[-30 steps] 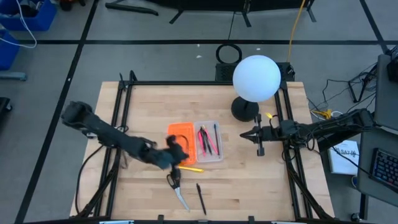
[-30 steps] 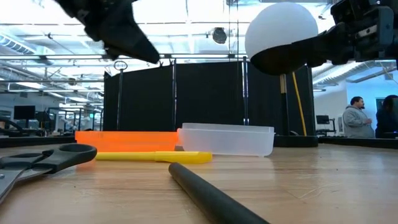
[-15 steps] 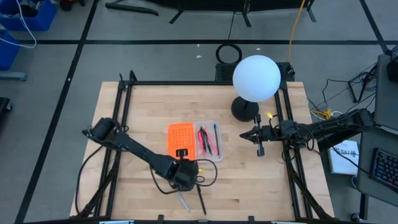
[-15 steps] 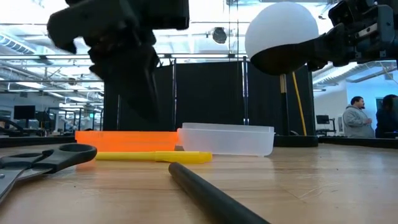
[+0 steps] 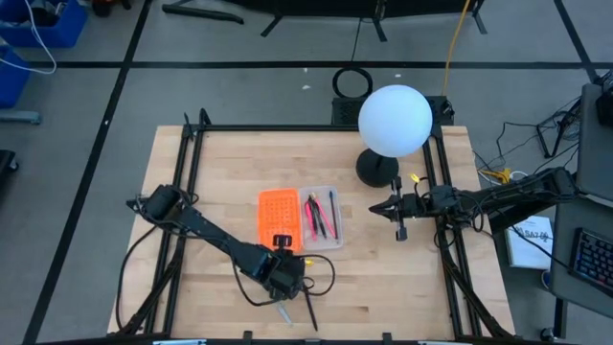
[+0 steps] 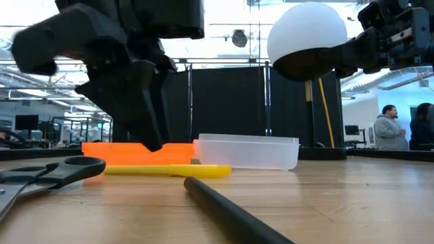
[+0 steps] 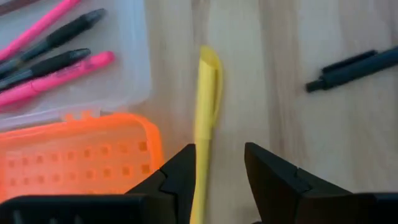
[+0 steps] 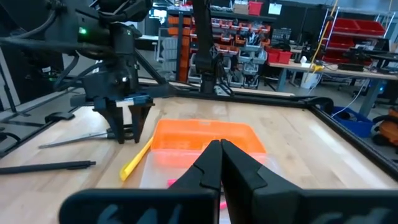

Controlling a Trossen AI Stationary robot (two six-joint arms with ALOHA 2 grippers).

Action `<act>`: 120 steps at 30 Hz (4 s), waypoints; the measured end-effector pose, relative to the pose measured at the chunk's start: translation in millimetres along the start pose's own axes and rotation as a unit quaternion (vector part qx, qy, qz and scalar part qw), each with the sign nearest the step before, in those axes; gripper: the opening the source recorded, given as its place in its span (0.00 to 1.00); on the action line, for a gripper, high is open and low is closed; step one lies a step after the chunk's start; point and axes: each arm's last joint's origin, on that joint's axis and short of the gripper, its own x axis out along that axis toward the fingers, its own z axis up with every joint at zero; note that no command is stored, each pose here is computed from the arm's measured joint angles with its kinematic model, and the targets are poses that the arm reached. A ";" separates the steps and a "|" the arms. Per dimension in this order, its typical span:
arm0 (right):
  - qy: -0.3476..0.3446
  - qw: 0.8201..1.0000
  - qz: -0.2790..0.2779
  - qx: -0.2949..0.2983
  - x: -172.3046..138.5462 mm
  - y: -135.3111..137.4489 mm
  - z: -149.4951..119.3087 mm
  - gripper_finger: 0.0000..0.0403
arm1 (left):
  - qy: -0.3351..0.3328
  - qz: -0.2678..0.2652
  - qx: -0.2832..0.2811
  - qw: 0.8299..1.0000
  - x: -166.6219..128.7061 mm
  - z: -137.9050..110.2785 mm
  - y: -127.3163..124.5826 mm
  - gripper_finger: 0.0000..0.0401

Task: Pick & place school supplies into a supply box
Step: Put the yellow pen into the supply box

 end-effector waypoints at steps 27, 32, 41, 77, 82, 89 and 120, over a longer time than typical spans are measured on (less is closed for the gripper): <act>0.024 1.000 0.001 0.019 0.0 0.4 -4.6 0.00 | 0.064 -0.026 -0.021 0.997 44.1 -1.8 14.5 0.34; 0.023 1.000 0.001 0.019 0.0 0.3 -4.5 0.00 | 0.080 -0.058 -0.079 0.992 46.6 -1.4 16.5 0.18; 0.023 0.999 0.001 0.023 0.0 0.3 -4.5 0.00 | 0.071 -0.065 -0.124 0.988 47.4 0.5 15.5 0.10; 0.031 0.999 0.003 0.023 -0.1 0.6 -6.0 0.00 | -0.094 -0.108 -0.068 0.987 -29.6 94.7 51.1 0.11; 0.029 0.999 0.002 0.018 -0.1 0.5 -5.7 0.00 | -0.078 -0.155 -0.052 0.983 -13.0 94.0 39.5 0.23; 0.019 1.000 0.001 0.021 0.0 0.3 -3.7 0.00 | -0.035 -0.195 0.027 0.980 21.3 96.0 7.5 0.40; 0.026 0.999 0.001 0.033 0.0 0.4 -5.0 0.00 | 0.023 -0.060 0.274 0.959 42.5 97.4 2.3 0.53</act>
